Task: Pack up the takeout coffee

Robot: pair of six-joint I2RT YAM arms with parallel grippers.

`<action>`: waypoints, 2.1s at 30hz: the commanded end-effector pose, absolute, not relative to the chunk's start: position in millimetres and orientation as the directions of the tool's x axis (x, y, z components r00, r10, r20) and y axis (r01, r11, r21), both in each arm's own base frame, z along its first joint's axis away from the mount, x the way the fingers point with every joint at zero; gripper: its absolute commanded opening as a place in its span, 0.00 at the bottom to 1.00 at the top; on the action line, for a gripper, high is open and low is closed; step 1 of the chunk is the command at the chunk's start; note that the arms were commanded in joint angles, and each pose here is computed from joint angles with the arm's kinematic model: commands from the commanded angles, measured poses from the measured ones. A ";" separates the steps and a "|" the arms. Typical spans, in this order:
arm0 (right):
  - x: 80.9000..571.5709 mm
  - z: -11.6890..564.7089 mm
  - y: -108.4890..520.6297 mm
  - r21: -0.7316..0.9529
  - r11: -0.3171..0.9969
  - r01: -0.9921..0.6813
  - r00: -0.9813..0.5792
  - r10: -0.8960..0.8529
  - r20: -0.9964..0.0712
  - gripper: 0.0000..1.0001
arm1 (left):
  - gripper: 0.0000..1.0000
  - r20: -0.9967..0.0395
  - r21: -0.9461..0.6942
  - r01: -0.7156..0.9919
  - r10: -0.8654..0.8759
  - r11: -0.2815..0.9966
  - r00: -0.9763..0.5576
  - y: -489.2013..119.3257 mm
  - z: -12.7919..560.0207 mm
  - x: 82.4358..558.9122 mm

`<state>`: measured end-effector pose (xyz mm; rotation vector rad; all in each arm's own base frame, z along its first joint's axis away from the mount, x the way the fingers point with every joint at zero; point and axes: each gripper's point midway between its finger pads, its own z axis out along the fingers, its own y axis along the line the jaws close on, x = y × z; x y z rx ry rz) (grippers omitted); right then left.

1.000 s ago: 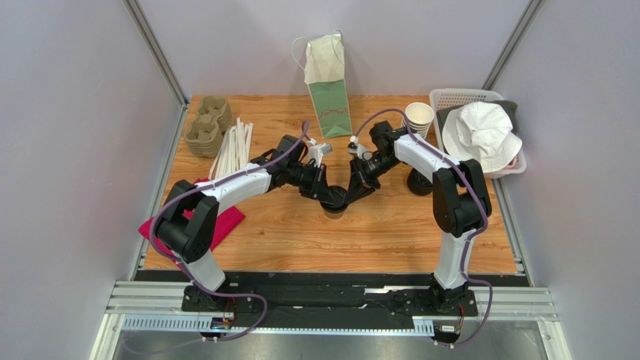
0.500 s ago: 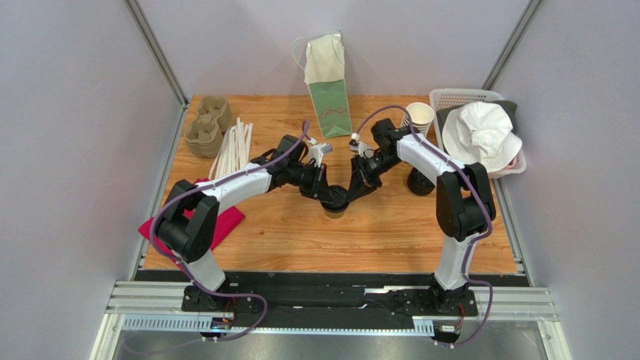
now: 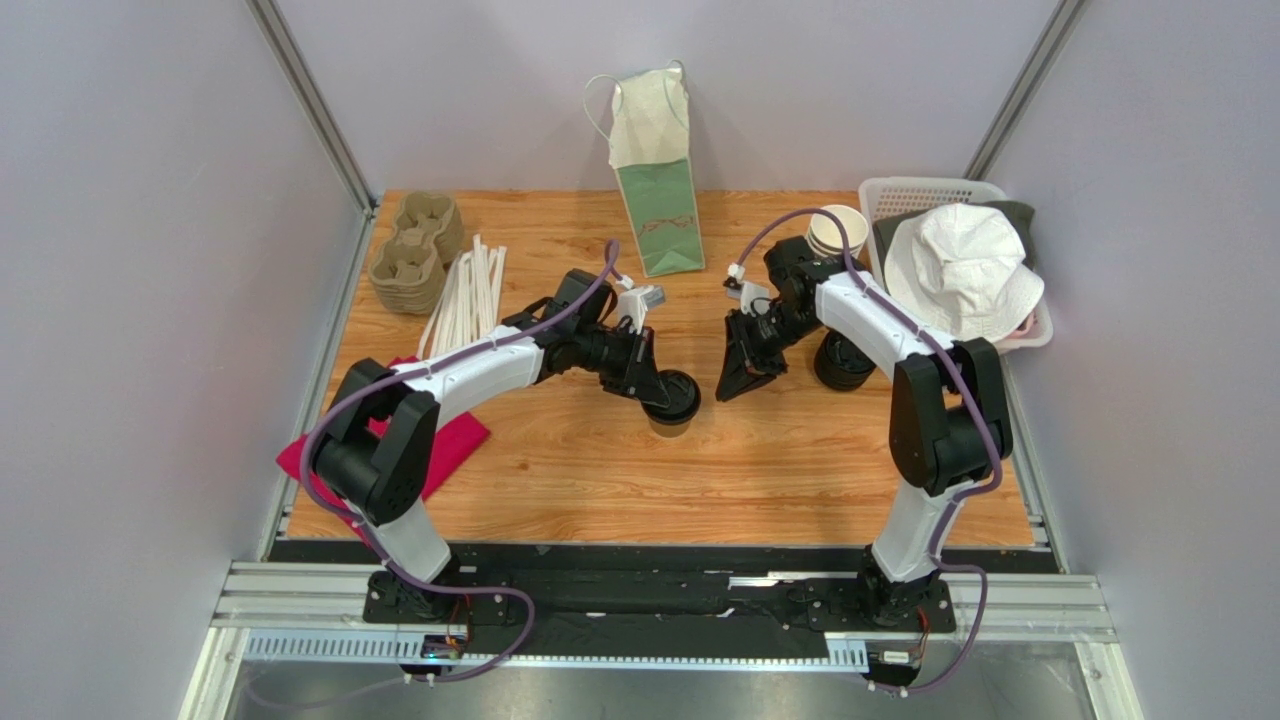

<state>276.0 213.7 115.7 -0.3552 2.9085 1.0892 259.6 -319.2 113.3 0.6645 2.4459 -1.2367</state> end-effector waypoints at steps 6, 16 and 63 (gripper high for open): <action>287.5 107.6 220.9 0.661 0.719 -0.216 -0.975 -0.196 -0.106 0.14 | 0.06 -0.419 -0.576 0.495 0.285 0.650 -0.862 -296.4 70.2 263.2; 291.9 100.6 227.1 0.681 0.706 -0.193 -0.978 -0.192 -0.078 0.14 | 0.06 -0.420 -0.577 0.496 0.285 0.649 -0.862 -296.2 70.2 262.5; 285.6 112.4 245.2 0.736 0.641 -0.219 -0.970 -0.222 -0.095 0.17 | 0.06 -0.418 -0.579 0.496 0.286 0.647 -0.862 -296.8 68.7 262.6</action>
